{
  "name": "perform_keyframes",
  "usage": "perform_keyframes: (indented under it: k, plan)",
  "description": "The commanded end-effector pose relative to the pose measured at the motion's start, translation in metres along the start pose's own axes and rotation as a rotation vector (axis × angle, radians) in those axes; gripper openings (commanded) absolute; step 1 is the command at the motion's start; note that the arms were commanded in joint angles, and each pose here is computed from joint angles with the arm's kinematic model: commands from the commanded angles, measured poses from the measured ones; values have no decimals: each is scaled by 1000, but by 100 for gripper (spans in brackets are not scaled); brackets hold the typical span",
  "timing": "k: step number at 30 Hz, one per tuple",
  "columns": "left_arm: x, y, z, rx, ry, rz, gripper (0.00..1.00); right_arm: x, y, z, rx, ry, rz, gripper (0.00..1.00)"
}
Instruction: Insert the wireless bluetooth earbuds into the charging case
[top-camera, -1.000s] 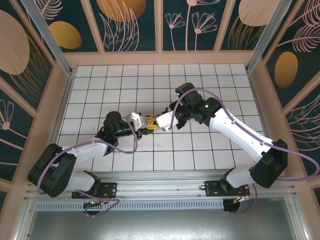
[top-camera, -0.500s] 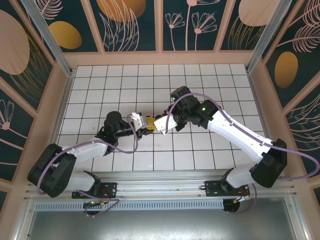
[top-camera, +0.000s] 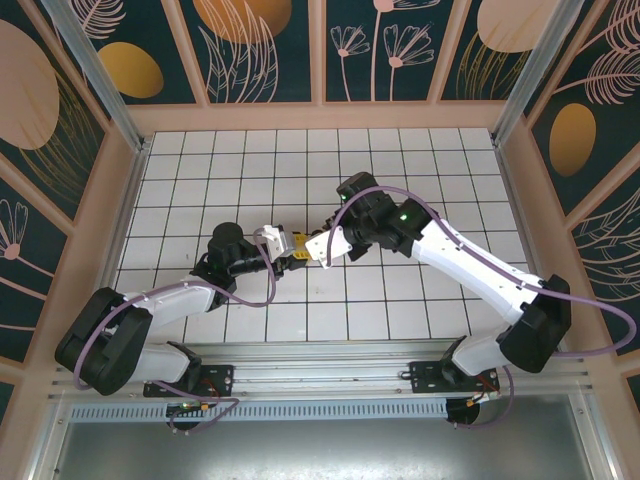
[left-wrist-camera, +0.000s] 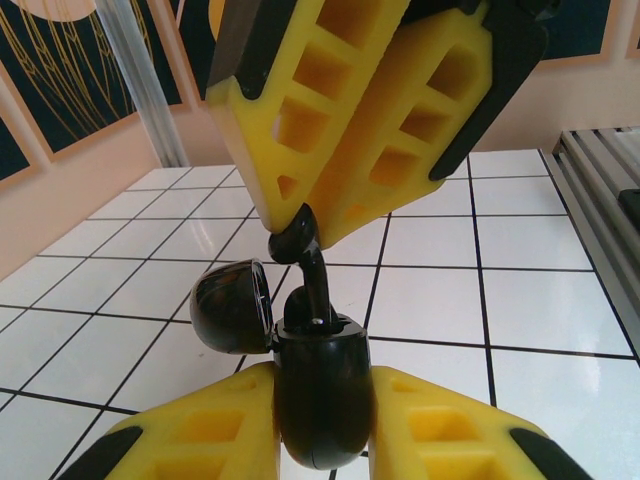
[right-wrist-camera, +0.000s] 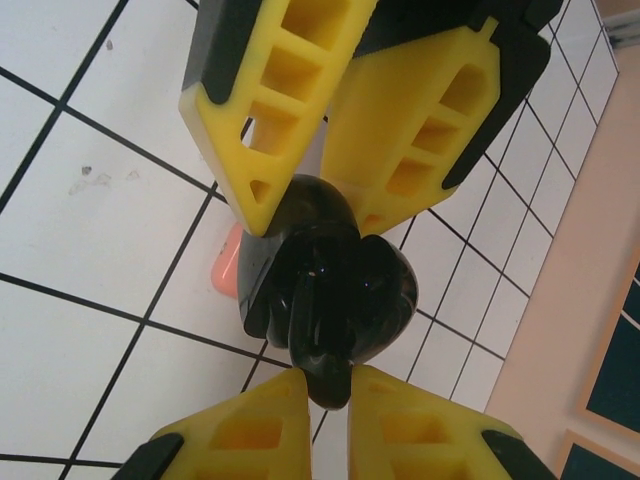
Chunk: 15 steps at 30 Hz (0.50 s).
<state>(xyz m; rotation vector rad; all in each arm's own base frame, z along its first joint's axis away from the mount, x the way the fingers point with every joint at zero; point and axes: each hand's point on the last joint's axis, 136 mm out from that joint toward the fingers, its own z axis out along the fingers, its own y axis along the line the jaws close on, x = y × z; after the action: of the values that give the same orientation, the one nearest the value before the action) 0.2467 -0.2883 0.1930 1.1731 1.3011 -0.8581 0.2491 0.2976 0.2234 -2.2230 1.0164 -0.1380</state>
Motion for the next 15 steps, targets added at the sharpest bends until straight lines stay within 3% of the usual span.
perform_keyframes:
  k: [1, 15]
  plan:
    - [-28, -1, 0, 16, -66, 67, 23, 4, 2, 3, -28, 57, -33, 13]
    - [-27, 0, 0, 12, -60, 66, 23, -6, 9, 6, -69, 106, -124, 13]
